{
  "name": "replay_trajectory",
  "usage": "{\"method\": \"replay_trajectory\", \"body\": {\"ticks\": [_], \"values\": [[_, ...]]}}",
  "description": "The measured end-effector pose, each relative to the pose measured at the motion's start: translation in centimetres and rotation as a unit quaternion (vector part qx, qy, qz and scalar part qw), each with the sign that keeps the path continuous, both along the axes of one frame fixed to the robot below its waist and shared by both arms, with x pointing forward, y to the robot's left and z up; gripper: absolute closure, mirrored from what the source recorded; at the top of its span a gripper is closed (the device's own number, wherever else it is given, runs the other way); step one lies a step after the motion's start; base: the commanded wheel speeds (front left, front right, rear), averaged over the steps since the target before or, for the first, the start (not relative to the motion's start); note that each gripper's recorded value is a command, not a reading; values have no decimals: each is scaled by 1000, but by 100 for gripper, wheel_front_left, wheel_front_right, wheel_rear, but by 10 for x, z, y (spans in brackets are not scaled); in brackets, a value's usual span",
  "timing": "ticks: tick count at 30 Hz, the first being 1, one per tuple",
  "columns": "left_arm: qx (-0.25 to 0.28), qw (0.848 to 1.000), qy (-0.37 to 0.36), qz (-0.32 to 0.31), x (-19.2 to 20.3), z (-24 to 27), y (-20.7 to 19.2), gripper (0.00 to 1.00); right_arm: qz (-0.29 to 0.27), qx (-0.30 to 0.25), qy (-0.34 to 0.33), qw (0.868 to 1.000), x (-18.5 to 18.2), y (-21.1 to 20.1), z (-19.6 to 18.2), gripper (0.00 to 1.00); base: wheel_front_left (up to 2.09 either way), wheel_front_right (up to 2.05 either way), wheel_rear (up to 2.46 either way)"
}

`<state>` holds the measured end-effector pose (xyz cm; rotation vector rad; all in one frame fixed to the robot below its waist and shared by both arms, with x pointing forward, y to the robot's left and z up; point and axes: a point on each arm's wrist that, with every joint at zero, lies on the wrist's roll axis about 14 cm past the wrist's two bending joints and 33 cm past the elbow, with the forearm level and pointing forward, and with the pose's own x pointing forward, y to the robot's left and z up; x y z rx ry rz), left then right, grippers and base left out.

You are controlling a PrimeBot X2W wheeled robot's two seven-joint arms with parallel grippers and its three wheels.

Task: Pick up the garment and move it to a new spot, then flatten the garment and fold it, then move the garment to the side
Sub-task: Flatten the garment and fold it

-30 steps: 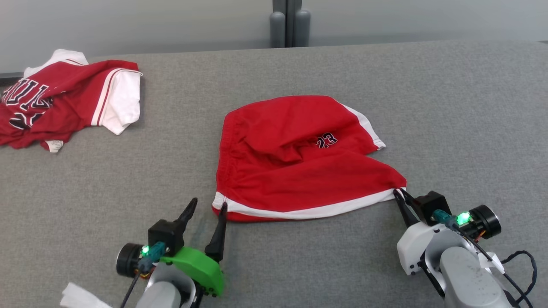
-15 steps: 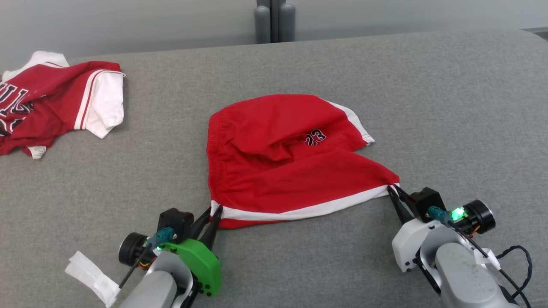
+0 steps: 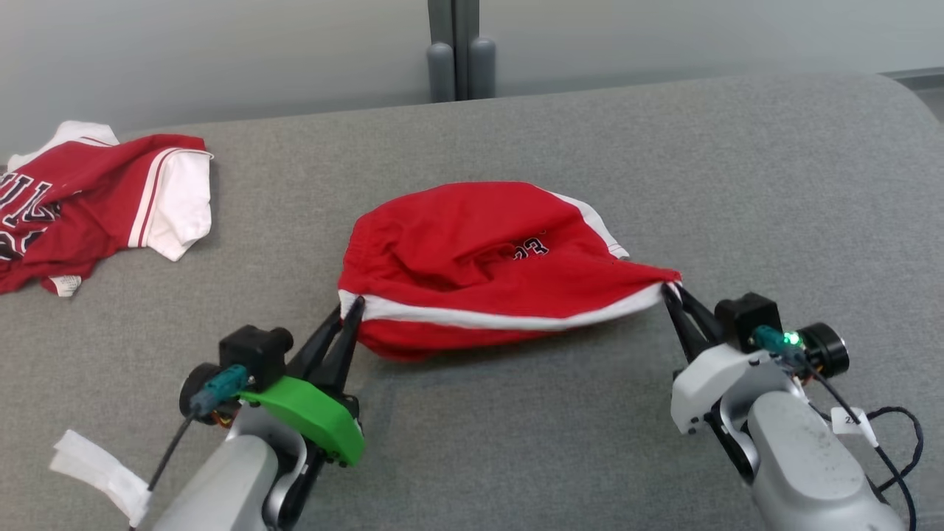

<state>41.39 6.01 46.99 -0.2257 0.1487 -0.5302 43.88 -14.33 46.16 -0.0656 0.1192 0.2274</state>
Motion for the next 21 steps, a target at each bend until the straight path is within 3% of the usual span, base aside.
{"method": "replay_trajectory", "body": {"ticks": [10, 15, 21], "values": [[-4, 988, -152, -36, 4, 117, 3, 100, 17, 15, -151, 988, 9, -15, 118, 100, 0, 0, 0], [-2, 969, -241, -63, -7, 193, -5, 100, 20, 11, -234, 972, -7, -30, 195, 100, 0, 0, 0], [-2, 935, -341, -95, -28, 275, -21, 100, 18, 6, -325, 946, -43, -42, 277, 100, 0, 0, 0]]}}
